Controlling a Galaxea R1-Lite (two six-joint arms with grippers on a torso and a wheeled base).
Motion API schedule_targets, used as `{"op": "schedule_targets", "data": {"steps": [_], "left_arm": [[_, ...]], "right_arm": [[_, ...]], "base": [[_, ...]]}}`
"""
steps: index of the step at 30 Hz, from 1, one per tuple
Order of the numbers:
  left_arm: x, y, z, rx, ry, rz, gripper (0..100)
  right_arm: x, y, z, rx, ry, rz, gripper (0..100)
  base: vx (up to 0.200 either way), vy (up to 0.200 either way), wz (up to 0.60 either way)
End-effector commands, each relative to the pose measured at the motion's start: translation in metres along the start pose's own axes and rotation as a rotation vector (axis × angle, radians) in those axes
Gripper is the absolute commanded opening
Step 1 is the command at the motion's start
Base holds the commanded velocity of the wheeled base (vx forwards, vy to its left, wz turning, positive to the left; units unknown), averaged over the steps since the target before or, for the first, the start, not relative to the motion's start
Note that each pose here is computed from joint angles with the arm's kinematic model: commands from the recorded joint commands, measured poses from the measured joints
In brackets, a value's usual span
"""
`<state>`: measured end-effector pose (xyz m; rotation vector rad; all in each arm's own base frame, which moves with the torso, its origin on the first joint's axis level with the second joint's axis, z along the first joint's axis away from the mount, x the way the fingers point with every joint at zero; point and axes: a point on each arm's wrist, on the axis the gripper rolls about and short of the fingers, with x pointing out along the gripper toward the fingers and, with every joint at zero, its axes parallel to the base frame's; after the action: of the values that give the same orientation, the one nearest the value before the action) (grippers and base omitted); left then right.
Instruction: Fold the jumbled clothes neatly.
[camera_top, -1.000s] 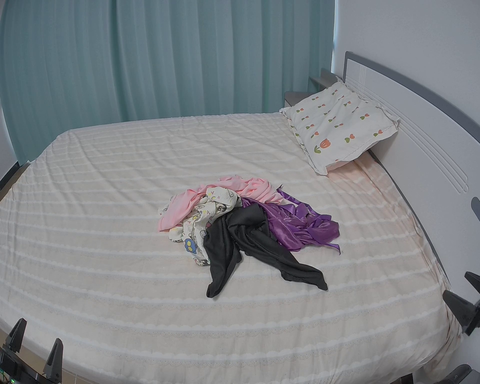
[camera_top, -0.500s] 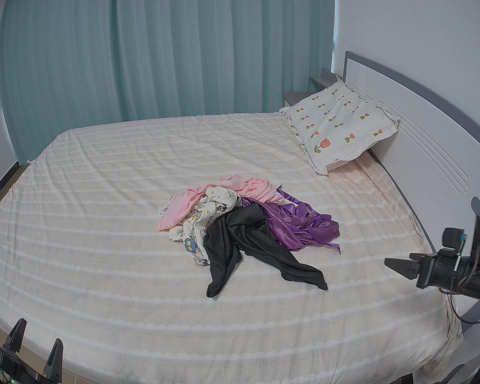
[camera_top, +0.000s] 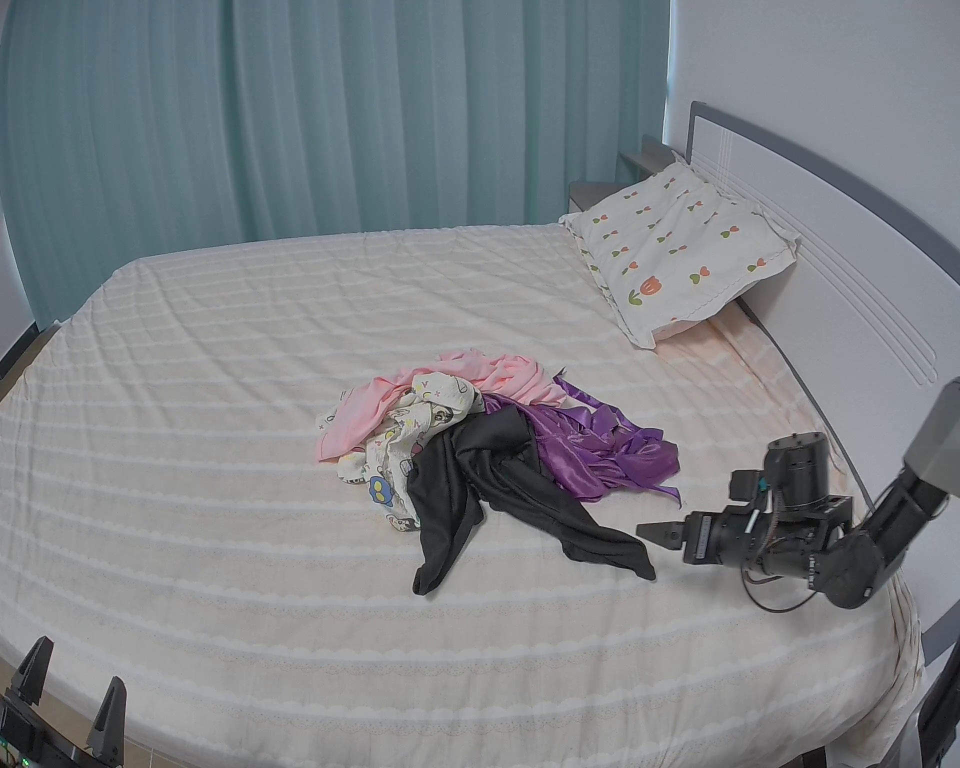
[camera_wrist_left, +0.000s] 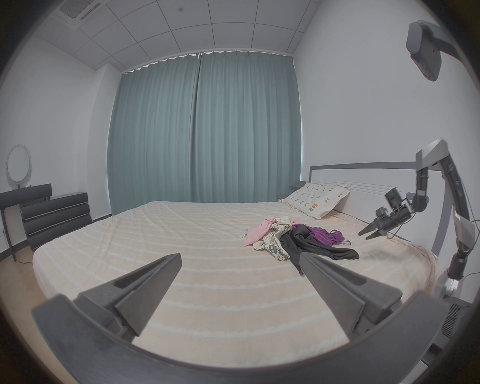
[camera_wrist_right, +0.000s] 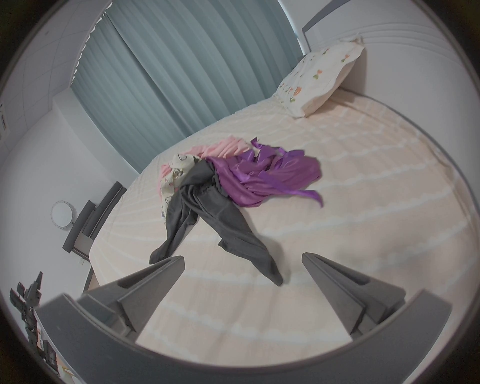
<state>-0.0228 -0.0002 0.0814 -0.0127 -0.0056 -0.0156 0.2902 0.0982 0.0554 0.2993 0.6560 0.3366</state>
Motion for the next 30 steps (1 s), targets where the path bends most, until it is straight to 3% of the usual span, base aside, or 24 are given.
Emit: {"op": "schedule_targets", "data": {"steps": [1,7,20,21,30], "left_arm": [[0.000,0.000,-0.005,-0.001,-0.002,0.000,100],[0.000,0.000,-0.005,-0.001,-0.002,0.000,100],[0.000,0.000,-0.005,0.001,-0.002,0.000,100],[0.000,0.000,-0.005,0.000,0.000,0.000,100],[0.000,0.000,-0.005,0.004,-0.002,-0.003,100]], "right_arm": [[0.070,0.006,-0.032,-0.007,0.106,0.008,100],[0.100,0.007,-0.045,-0.024,0.110,-0.025,100],[0.113,0.006,-0.038,-0.020,0.074,-0.015,100],[0.114,0.006,-0.038,-0.016,0.070,-0.014,0],[0.092,0.009,-0.032,0.067,-0.040,0.068,0]], "base": [[0.000,0.000,0.00],[0.000,0.000,0.00],[0.000,0.000,0.00],[0.000,0.000,0.00],[0.000,0.000,0.00]]}}
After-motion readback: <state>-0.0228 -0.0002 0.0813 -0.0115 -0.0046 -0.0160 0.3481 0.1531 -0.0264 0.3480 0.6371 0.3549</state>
